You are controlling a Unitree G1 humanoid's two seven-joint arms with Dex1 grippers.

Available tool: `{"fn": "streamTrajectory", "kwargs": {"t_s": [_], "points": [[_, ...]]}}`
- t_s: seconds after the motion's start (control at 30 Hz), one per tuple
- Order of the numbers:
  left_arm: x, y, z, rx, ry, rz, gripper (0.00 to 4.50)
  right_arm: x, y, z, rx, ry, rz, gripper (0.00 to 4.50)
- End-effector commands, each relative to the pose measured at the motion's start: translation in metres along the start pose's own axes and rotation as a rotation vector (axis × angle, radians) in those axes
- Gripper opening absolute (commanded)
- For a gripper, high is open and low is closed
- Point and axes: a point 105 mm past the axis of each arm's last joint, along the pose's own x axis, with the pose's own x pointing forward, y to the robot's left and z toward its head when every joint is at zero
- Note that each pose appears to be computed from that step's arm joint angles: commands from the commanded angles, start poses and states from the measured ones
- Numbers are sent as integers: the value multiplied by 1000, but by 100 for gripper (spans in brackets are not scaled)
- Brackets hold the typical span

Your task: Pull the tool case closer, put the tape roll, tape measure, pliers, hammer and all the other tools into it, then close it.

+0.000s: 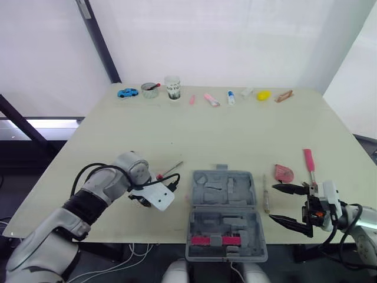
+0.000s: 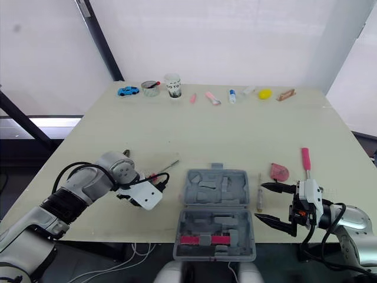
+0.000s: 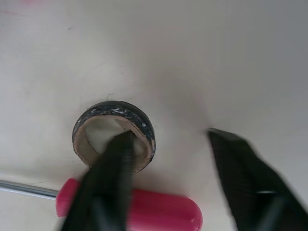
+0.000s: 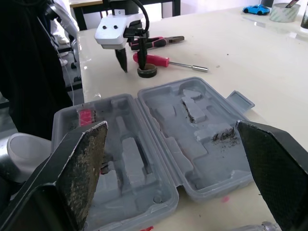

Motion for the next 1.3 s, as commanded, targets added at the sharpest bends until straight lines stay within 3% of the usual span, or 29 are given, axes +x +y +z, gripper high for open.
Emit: {"fn": "streamTrajectory", "kwargs": {"t_s": [0.03,0.07,0.37,0.6,0.93,1.3], "points": [[-1,8,3,42,8,21,25,0,0,11,-48,-21,-2,450],[-1,10,3,48,5,27,10,0,0,11,-48,-20,-1,450],[-35,30,0,95,-3,69,10,-2,0,12,-50,-16,-3,450],[-71,45,21,103,-82,97,10,-5,-3,12,-47,-25,-39,450],[-59,100,85,220,-121,100,10,-13,-9,13,-51,-16,-73,450],[-51,127,88,295,-14,90,10,-19,-7,12,-46,-5,-89,450]]}}
